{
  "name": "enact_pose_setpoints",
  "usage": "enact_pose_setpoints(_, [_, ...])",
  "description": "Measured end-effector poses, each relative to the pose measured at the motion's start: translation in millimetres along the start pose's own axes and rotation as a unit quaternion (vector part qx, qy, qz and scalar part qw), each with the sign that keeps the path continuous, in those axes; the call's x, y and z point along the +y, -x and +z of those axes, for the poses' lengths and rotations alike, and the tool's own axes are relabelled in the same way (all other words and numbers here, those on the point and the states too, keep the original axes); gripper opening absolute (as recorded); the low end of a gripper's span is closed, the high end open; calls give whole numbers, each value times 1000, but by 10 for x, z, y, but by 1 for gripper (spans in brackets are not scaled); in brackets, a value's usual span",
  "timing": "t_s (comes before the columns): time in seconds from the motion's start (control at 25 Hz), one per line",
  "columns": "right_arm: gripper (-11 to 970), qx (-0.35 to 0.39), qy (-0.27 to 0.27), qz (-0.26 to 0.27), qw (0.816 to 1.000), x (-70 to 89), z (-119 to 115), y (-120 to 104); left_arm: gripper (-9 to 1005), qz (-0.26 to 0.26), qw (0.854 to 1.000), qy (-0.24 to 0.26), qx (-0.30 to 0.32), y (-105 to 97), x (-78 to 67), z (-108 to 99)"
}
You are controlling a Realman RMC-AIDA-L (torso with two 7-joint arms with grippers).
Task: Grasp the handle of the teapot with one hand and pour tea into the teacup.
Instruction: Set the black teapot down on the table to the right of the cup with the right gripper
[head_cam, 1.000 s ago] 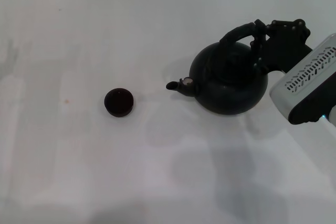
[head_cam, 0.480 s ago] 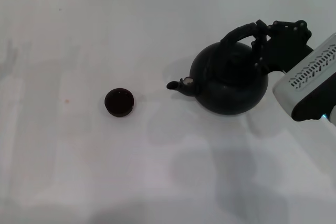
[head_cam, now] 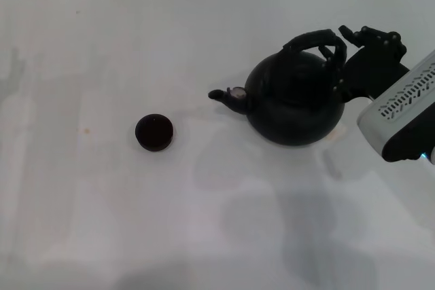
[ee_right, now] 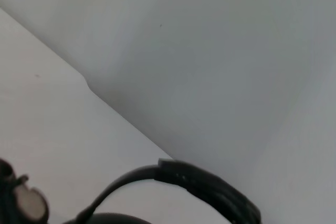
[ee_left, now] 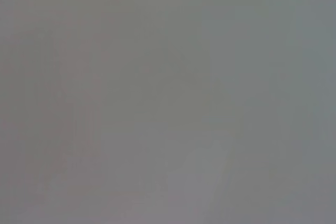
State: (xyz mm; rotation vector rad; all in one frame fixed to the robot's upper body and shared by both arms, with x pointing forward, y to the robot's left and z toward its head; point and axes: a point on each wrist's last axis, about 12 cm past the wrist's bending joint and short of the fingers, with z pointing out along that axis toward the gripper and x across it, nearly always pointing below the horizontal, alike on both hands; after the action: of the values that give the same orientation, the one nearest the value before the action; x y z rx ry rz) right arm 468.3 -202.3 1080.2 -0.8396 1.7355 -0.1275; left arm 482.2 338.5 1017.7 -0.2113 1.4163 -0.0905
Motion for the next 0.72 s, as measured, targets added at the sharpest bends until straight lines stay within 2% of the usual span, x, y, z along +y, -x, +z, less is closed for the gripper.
enact_pose_setpoints(0.4, [527,-4,-4,-6,1000,-23,-34,25,892,0,1000,-1,-1,3,-6,12])
enact_pose_setpoints(0.68, [748,0,15,12,1000,-140,-198,-57,892,-1,1000,-3,-4,12,-24,43])
enact_pose_setpoints(0.72, [747,0,21,15,1000,-163,-224,-76,892,-1,1000,-4,-4,13,-27,48])
